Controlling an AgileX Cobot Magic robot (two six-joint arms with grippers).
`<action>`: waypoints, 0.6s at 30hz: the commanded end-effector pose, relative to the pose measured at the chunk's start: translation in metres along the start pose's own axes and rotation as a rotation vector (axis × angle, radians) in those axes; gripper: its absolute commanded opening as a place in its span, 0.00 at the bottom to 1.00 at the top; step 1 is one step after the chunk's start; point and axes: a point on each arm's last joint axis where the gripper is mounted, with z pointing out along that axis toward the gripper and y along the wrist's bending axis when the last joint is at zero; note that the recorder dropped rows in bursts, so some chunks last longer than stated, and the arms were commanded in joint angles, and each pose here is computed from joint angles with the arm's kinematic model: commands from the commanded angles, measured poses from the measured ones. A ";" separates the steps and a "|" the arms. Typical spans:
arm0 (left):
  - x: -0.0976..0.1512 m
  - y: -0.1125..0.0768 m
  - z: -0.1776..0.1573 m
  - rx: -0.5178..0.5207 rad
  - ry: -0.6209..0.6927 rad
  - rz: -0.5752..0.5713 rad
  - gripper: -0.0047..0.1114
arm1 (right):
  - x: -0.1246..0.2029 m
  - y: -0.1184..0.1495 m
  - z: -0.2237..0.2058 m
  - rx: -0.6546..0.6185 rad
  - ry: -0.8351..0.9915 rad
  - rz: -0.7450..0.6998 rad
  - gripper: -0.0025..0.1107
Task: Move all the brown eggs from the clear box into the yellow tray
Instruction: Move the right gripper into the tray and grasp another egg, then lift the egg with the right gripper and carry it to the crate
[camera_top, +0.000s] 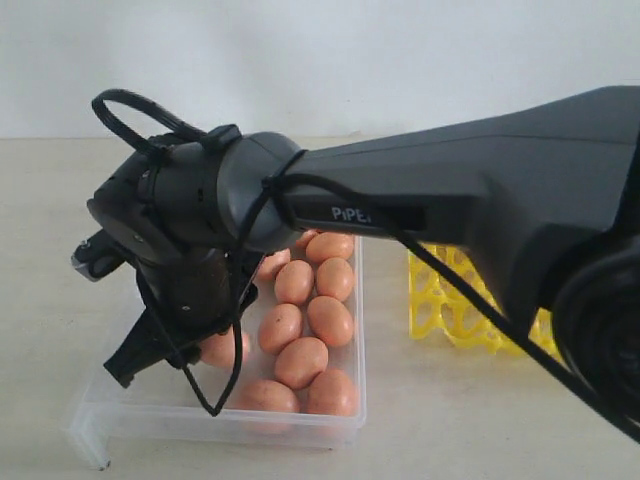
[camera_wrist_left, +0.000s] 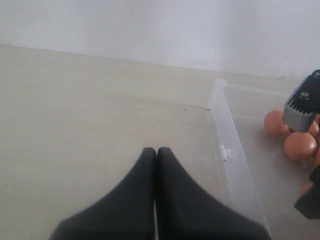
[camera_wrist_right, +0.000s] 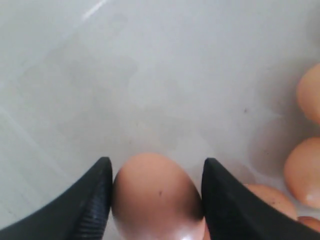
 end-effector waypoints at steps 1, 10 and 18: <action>-0.001 0.000 0.000 0.004 -0.008 -0.002 0.00 | -0.011 -0.001 -0.016 -0.022 -0.121 0.020 0.02; -0.001 0.000 0.000 0.004 -0.008 -0.002 0.00 | -0.024 0.001 -0.021 -0.053 -0.262 0.050 0.02; -0.001 0.000 0.000 0.004 -0.008 -0.002 0.00 | -0.043 -0.009 -0.071 -0.118 -0.530 0.341 0.02</action>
